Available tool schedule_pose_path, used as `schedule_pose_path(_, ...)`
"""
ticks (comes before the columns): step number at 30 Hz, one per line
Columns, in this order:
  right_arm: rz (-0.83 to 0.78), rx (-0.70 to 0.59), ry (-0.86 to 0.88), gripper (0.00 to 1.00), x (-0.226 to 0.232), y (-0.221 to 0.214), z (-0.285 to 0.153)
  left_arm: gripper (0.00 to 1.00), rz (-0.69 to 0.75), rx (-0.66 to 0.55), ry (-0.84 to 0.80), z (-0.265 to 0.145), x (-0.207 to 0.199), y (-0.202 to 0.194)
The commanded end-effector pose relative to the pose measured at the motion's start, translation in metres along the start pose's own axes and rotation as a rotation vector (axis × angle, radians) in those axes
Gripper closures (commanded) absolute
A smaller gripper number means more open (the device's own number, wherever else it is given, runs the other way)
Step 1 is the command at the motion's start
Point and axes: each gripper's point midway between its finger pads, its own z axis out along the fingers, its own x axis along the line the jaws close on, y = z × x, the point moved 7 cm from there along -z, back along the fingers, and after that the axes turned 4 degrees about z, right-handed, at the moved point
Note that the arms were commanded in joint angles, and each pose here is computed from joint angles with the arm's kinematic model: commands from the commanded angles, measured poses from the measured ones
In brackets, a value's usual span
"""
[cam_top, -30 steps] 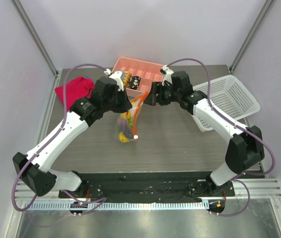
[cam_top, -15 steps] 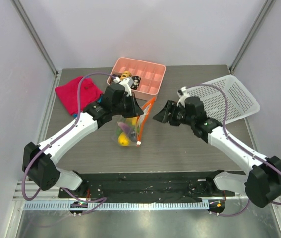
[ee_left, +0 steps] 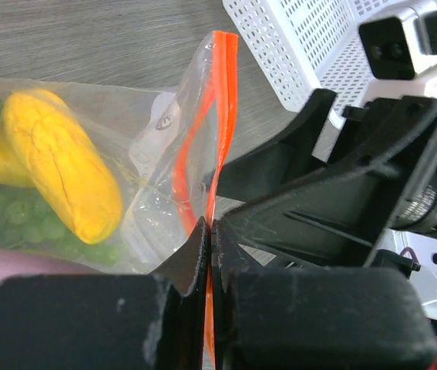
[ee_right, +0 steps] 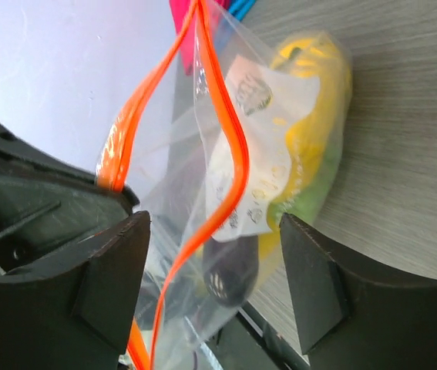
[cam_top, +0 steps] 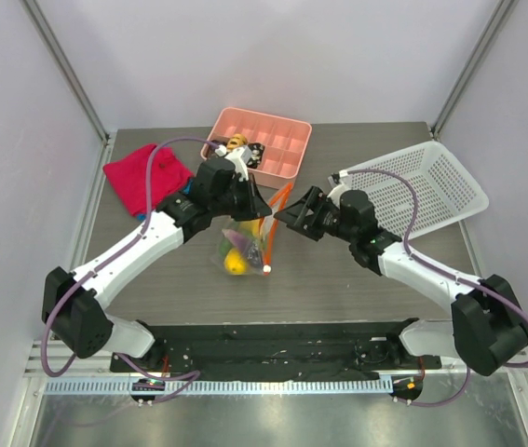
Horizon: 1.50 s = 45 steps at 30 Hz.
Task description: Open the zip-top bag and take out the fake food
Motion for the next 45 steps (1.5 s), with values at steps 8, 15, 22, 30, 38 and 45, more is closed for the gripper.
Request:
schedule_pose_path(8, 0.025, -0.003, 0.121, 0.49, 0.016, 0.001, 0.038, 1.0, 0.028, -0.065, -0.068, -0.015, -0.014, 0.006)
schedule_pose_path(15, -0.17, 0.049, -0.246, 0.99, -0.019, -0.003, 0.017, 1.0, 0.024, -0.131, 0.063, -0.019, 0.003, 0.007)
schedule_pose_path(22, -0.455, 0.111, -0.588, 0.99, -0.052, -0.003, -0.018, 1.0, 0.017, -0.146, -0.013, -0.013, -0.005, 0.009)
schedule_pose_path(30, -0.628, 0.097, -0.711, 0.71, -0.036, -0.002, -0.041, 1.0, 0.025, -0.11, -0.06, -0.007, -0.008, 0.005)
schedule_pose_path(38, -0.609, 0.097, -0.377, 0.54, 0.034, -0.02, -0.045, 1.0, 0.033, -0.1, -0.104, -0.006, -0.014, 0.005)
schedule_pose_path(45, -0.596, 0.205, -0.124, 0.56, 0.044, -0.039, -0.014, 1.0, 0.036, -0.118, -0.112, -0.013, -0.017, 0.008)
